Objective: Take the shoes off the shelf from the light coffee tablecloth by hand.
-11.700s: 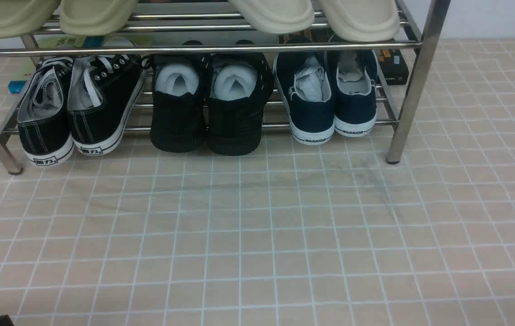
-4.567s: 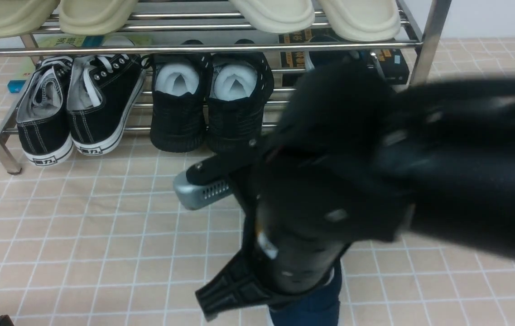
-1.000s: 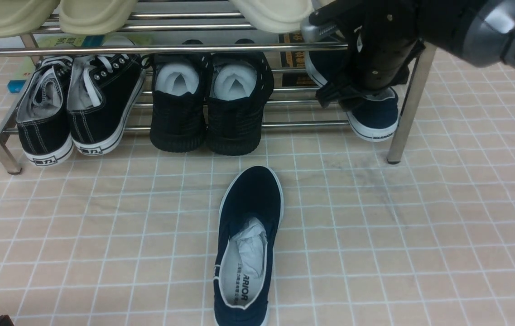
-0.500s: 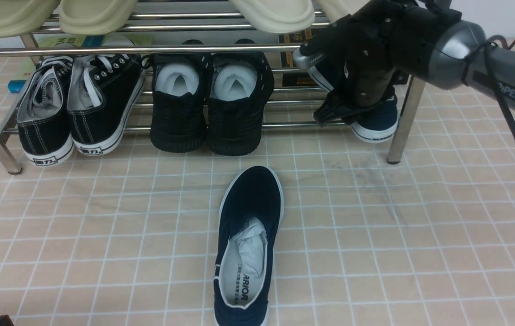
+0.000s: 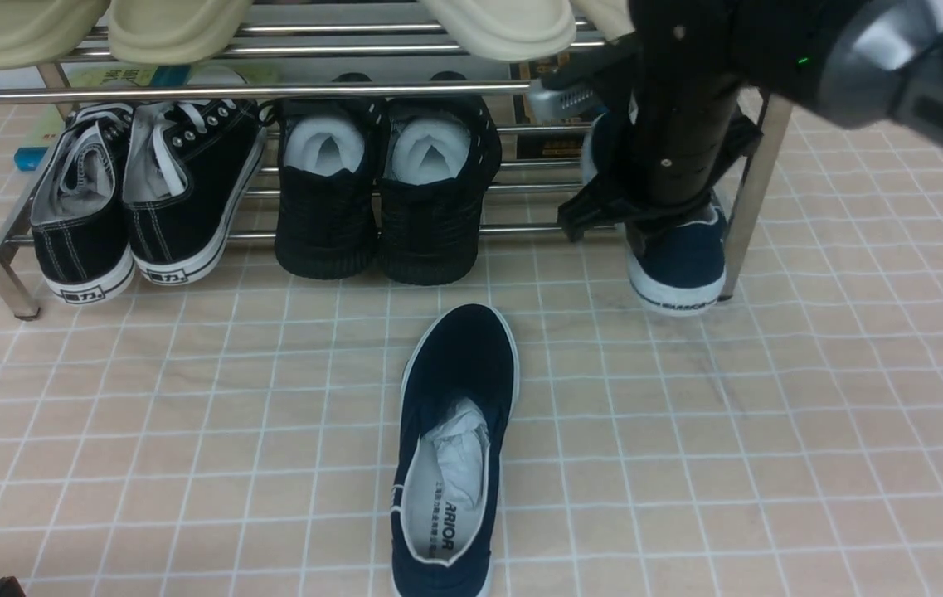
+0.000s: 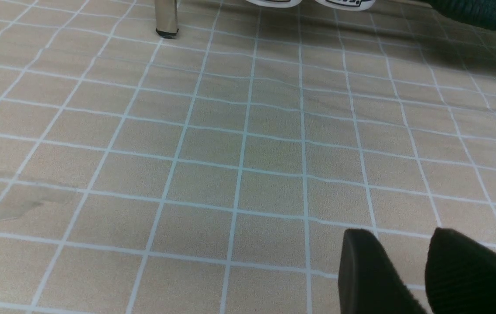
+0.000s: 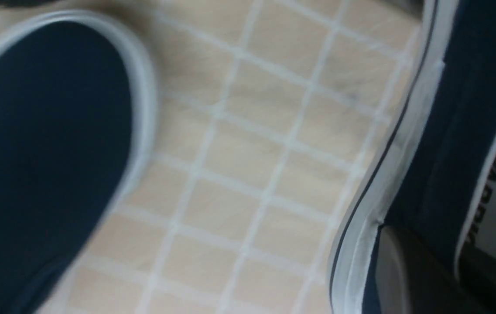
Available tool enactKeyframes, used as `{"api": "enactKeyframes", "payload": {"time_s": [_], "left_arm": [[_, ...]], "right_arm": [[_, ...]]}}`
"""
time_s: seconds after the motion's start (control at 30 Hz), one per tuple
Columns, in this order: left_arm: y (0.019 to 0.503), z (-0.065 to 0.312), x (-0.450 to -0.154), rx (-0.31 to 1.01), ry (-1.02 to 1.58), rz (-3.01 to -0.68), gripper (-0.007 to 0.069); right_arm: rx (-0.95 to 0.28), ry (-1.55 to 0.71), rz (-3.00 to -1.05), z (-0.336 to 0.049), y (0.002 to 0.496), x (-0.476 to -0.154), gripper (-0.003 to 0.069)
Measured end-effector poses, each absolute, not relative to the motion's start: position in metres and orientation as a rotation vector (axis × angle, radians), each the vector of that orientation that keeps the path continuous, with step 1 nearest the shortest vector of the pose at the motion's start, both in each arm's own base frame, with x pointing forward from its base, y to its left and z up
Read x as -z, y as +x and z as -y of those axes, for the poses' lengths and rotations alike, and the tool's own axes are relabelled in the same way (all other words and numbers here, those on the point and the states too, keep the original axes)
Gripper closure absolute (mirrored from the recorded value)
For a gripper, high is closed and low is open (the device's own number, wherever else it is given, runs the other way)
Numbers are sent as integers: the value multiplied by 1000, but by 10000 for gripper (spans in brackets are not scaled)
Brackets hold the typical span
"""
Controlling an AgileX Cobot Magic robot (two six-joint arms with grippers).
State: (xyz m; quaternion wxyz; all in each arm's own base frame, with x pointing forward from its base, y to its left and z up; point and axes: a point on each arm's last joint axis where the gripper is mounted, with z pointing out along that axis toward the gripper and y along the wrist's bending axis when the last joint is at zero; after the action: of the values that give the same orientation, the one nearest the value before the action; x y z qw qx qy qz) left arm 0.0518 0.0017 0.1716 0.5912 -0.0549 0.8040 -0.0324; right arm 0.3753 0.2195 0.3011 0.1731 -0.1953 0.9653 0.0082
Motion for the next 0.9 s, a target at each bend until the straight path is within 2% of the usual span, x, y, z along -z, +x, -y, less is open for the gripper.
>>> {"api": "enactKeyframes", "payload": {"time_s": [0.17, 0.43, 0.63, 0.9], "left_arm": [[52, -2, -172, 76, -128, -1871, 385], [52, -2, -172, 76, -128, -1871, 385], [52, -2, -172, 76, -128, -1871, 385], [52, -2, -172, 76, -128, -1871, 385]], "right_arm": [[-139, -557, -2817, -215, 320, -310, 636], [-113, -550, -2945, -218, 245, -296, 636], [-118, -506, -2932, -236, 228, -294, 636], [-177, -447, -2896, -255, 238, -275, 636]]}}
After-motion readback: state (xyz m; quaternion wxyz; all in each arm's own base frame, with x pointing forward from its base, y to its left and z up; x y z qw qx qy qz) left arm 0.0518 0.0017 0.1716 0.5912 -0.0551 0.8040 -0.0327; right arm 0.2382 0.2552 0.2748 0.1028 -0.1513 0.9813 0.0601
